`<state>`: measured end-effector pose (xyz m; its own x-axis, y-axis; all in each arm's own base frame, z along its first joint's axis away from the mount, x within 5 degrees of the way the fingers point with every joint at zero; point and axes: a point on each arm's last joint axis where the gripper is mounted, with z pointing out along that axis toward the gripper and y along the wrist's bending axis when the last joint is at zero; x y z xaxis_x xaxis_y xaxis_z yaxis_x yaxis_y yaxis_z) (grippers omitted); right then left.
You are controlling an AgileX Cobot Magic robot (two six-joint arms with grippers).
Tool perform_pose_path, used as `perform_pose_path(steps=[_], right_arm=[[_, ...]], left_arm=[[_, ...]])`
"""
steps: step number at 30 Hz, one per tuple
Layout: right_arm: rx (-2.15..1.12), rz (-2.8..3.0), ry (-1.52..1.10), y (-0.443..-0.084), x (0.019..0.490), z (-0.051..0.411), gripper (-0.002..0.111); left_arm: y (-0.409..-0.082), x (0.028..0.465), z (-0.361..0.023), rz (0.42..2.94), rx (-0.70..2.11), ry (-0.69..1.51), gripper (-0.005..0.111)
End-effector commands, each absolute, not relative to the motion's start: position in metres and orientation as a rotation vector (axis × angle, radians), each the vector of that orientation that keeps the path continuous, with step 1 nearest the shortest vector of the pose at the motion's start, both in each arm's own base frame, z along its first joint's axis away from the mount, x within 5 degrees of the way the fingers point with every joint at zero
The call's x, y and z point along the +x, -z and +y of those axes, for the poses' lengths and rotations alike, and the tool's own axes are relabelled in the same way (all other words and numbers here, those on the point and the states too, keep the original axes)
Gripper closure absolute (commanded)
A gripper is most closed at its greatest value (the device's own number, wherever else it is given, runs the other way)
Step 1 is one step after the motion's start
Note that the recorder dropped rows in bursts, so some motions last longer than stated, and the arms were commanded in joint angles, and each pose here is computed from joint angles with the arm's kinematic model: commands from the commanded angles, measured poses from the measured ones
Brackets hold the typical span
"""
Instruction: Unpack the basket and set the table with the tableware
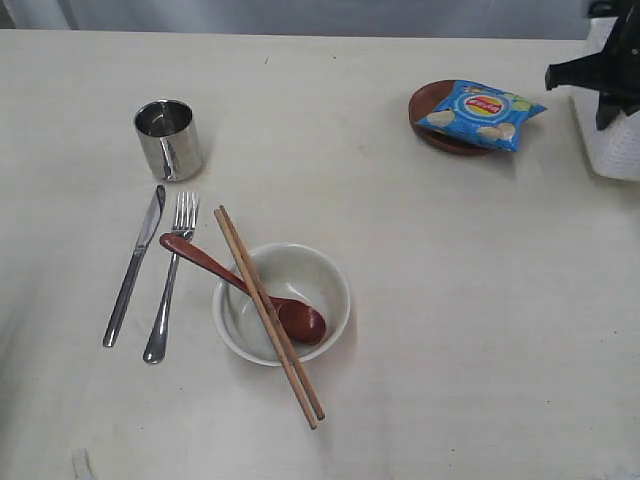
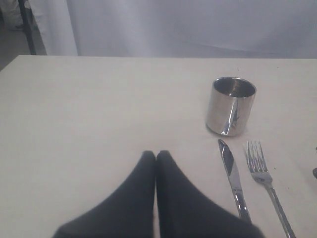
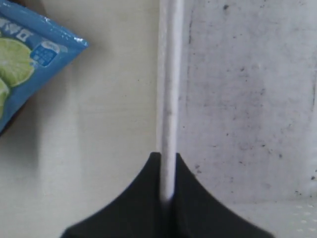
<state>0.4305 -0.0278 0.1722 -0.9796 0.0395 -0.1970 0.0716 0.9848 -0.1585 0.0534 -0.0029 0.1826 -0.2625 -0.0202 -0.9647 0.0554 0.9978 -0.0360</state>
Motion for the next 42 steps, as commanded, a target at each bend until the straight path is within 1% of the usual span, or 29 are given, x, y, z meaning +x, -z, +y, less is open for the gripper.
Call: perform_pose_path(steps=[1, 6, 12, 19, 26, 36, 38, 42], right_arm=[[0.032, 2.940, 0.236, -0.153, 0.436, -0.017, 0.109], [-0.073, 2.932, 0.181, -0.142, 0.440, 0.012, 0.109], [-0.196, 2.904, 0.037, -0.141, 0.440, 0.055, 0.109], [-0.304, 2.888, -0.012, -0.141, 0.434, 0.093, 0.109], [-0.425, 2.904, -0.073, -0.140, 0.422, 0.131, 0.109], [-0.625, 2.862, -0.110, -0.140, 0.396, 0.198, 0.109], [-0.649, 2.850, -0.117, -0.141, 0.392, 0.207, 0.109], [-0.592, 2.860, -0.128, -0.141, 0.390, 0.212, 0.109]], left_arm=[[-0.182, 0.053, -0.003, 1.826, 0.031, 0.060, 0.107], [-0.182, 0.053, -0.003, 1.826, 0.031, 0.060, 0.107], [-0.182, 0.053, -0.003, 1.826, 0.031, 0.060, 0.107], [-0.182, 0.053, -0.003, 1.826, 0.031, 0.060, 0.107], [-0.182, 0.053, -0.003, 1.826, 0.031, 0.060, 0.107], [-0.182, 0.053, -0.003, 1.826, 0.031, 0.060, 0.107], [-0.182, 0.053, -0.003, 1.826, 0.031, 0.060, 0.107], [-0.182, 0.053, -0.003, 1.826, 0.031, 0.060, 0.107]])
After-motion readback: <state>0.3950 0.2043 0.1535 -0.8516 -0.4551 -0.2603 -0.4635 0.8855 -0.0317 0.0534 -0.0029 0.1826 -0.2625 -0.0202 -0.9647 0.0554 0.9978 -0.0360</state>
